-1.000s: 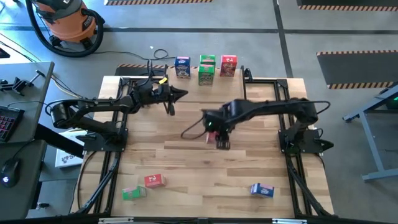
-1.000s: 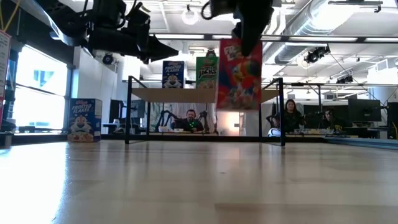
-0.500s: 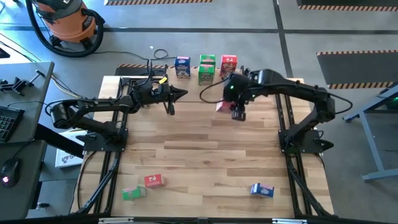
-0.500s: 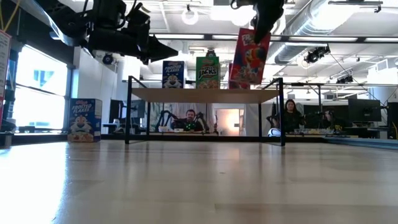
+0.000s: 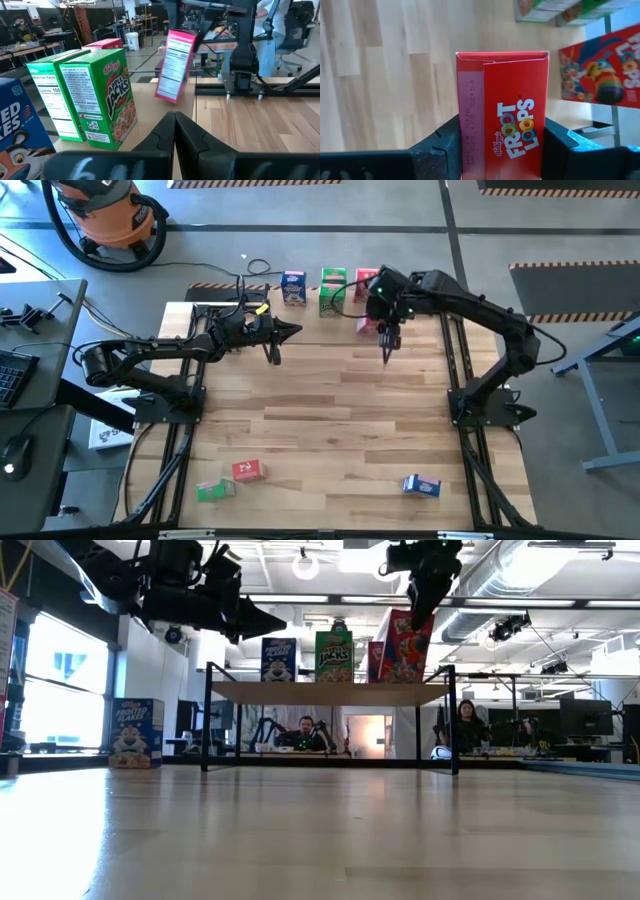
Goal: Stack cereal on shelf
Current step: Put the right red cereal on the shelf aligned with the other red cereal box, then adjust the bottom red cereal box on the shelf
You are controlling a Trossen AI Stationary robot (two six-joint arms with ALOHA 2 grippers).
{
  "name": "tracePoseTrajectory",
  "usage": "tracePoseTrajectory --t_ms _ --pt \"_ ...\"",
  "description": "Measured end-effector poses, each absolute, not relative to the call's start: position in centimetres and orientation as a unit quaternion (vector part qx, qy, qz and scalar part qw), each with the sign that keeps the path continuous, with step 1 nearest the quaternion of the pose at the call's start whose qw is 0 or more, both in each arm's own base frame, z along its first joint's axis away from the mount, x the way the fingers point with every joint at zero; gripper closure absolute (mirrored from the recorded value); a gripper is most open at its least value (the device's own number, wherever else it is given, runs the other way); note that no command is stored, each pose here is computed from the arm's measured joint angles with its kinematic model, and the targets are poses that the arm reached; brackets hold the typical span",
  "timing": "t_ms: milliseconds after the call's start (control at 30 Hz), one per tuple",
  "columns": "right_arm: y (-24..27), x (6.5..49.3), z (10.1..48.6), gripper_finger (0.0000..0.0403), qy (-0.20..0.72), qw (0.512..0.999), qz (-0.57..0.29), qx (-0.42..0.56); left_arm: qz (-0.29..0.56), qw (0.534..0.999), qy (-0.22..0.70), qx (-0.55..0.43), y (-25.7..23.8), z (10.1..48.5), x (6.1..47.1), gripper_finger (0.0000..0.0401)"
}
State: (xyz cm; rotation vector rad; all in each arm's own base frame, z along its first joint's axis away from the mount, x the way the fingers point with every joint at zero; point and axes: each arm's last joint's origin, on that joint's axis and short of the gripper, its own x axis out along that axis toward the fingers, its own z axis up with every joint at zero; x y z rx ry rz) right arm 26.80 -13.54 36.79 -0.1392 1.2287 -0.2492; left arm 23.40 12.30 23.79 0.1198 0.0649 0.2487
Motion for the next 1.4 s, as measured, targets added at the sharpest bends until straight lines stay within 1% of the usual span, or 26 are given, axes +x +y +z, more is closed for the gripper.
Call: tracePoseTrajectory --t_ms 133,300,567,667,933,1067,1133,1233,1300,1400 --pt "-14.5 26.5 36.7 0.0235 0.580 0.802 -0.122 -0.077 0.124 0.990 0.032 0.060 12.3 23.8 23.4 0.0401" --pt "-15.2 26.6 36.6 0.0231 0.582 0.791 -0.161 -0.098 0.124 0.990 0.032 0.060 12.3 23.8 23.4 0.0401" --pt "-15.6 27.0 36.7 0.0181 0.570 0.789 -0.195 -0.120 0.124 0.990 0.032 0.059 12.3 23.8 23.4 0.0401" --pt "-15.7 27.2 36.9 0.0170 0.561 0.790 -0.208 -0.135 0.124 0.990 0.032 0.059 12.3 23.8 23.4 0.0401" --pt "-16.1 27.4 37.4 0.0167 0.552 0.780 -0.232 -0.183 0.124 0.990 0.032 0.057 12.3 23.8 23.4 0.0401" --pt "-15.7 27.1 38.5 0.0167 0.540 0.778 -0.252 -0.199 0.124 0.990 0.032 0.057 12.3 23.8 23.4 0.0401" --pt "-15.2 26.8 39.4 0.0167 0.531 0.784 -0.262 -0.188 0.124 0.990 0.033 0.056 12.3 23.8 23.4 0.0401" --pt "-14.3 25.5 40.3 0.0173 0.536 0.794 -0.259 -0.124 0.123 0.990 0.037 0.055 12.3 23.7 23.4 0.0401" --pt "-14.1 24.6 39.9 0.0186 0.553 0.790 -0.254 -0.069 0.123 0.990 0.040 0.054 12.3 23.6 23.4 0.0401" --pt "-14.3 23.8 38.2 0.0221 0.575 0.779 -0.249 -0.011 0.123 0.990 0.039 0.054 12.3 23.7 23.4 0.0401"
